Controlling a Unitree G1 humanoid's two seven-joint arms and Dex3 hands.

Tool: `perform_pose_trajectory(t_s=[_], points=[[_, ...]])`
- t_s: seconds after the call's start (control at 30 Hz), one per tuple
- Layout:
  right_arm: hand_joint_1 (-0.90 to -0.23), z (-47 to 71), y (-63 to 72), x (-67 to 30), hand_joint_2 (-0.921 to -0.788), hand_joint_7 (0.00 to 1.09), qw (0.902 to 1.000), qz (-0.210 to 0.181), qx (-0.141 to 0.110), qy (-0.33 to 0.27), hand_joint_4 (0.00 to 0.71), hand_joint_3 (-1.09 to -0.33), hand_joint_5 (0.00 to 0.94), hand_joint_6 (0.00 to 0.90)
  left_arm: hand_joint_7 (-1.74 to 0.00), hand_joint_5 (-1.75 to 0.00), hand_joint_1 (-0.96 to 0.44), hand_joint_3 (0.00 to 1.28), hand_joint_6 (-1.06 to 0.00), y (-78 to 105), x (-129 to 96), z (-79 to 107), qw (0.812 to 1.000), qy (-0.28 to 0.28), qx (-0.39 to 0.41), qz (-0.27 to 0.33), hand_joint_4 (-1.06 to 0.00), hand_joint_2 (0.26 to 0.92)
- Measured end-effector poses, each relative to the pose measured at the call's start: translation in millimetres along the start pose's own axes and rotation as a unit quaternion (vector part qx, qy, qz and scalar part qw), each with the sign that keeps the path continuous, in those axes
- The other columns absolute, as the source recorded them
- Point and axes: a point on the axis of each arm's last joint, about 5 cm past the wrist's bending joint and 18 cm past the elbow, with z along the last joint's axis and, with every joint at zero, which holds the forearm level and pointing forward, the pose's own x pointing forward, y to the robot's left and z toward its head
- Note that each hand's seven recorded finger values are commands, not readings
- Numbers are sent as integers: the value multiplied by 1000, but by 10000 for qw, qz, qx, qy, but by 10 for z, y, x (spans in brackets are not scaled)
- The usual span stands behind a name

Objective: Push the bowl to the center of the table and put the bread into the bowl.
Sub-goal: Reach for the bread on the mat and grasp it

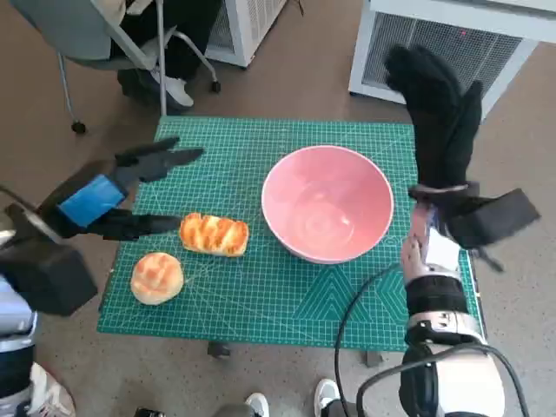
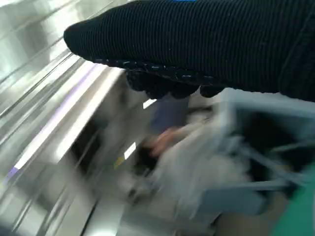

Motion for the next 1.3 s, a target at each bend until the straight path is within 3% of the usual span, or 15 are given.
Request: perform_pose_trajectory(t_s=[0.2,0.5,1.03,1.2,1.3], points=[[-604,151,-6,-10,-921,763,9976,380,-103,-567,282,-821,26,-1,-28,-15,-419,1,-461,-29,151,24,9944,717,138,-765,-308,864],[-582,313,31,-65,-921,790,9940,574,-164,-918,268,-837,25,-1,-26,-7,-412,0,-459,-164,396,0,9786,1451,407,-1404,-313,855],[-600,421,90,-81,-921,808,9926,547,-280,-1043,260,-796,39,-1,-19,-13,-359,0,-447,-566,676,-124,9754,1576,370,-1497,-341,845],[-596,429,95,-83,-921,795,9927,541,-319,-1030,257,-787,48,-1,-40,-33,-300,0,-487,-653,726,-165,9746,1620,419,-1486,-403,842],[-594,428,101,-88,-921,791,9930,532,-312,-1011,258,-783,55,-1,-88,-55,-235,0,-558,-699,748,-182,9744,1652,457,-1453,-505,842]])
